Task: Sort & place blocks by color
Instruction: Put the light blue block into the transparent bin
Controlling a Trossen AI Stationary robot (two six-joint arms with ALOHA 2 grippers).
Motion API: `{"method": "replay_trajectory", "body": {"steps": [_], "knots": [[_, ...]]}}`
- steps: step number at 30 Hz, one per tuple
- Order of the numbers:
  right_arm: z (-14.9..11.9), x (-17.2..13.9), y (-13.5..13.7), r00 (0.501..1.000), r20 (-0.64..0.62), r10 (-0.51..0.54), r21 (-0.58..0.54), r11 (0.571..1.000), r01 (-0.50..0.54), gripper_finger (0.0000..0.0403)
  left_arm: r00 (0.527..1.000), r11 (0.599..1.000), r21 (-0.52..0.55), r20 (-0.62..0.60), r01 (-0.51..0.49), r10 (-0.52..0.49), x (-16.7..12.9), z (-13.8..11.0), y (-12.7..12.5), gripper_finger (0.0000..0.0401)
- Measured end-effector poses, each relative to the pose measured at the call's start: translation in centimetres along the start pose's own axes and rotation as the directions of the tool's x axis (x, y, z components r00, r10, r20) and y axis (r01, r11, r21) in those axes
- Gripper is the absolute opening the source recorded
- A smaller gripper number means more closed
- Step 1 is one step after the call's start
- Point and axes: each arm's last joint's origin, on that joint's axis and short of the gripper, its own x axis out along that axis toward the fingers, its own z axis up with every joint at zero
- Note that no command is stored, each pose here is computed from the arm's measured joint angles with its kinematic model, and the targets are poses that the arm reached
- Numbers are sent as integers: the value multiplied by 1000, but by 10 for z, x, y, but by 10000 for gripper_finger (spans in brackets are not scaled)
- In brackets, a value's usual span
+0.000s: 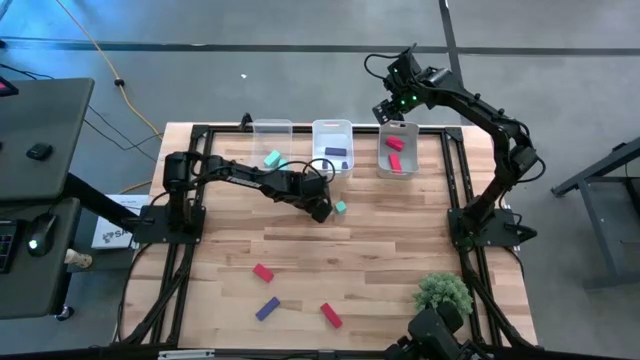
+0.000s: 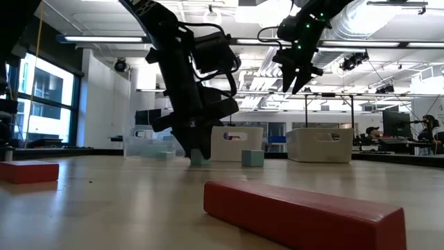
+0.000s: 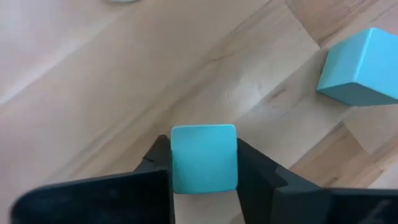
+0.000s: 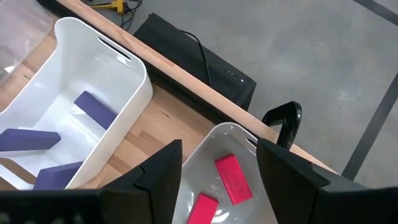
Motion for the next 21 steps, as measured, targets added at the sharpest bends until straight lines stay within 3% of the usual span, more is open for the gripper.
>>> {"method": "replay_trajectory", "body": {"steps": [7, 13, 21], "knots": [[0, 0, 0, 1000, 0, 0, 7, 1000, 0, 197, 996, 995, 51, -27, 82, -80, -3, 1, -4, 8], [0, 0, 0, 1000, -4, 1, 41, 999, -1, 197, 992, 988, 106, -55, 115, -109, -13, 2, -1, 6], [-7, -1, 15, 999, -51, 20, 29, 999, -19, 197, 987, 975, 169, 43, 144, -153, -54, 23, 16, 6]]}}
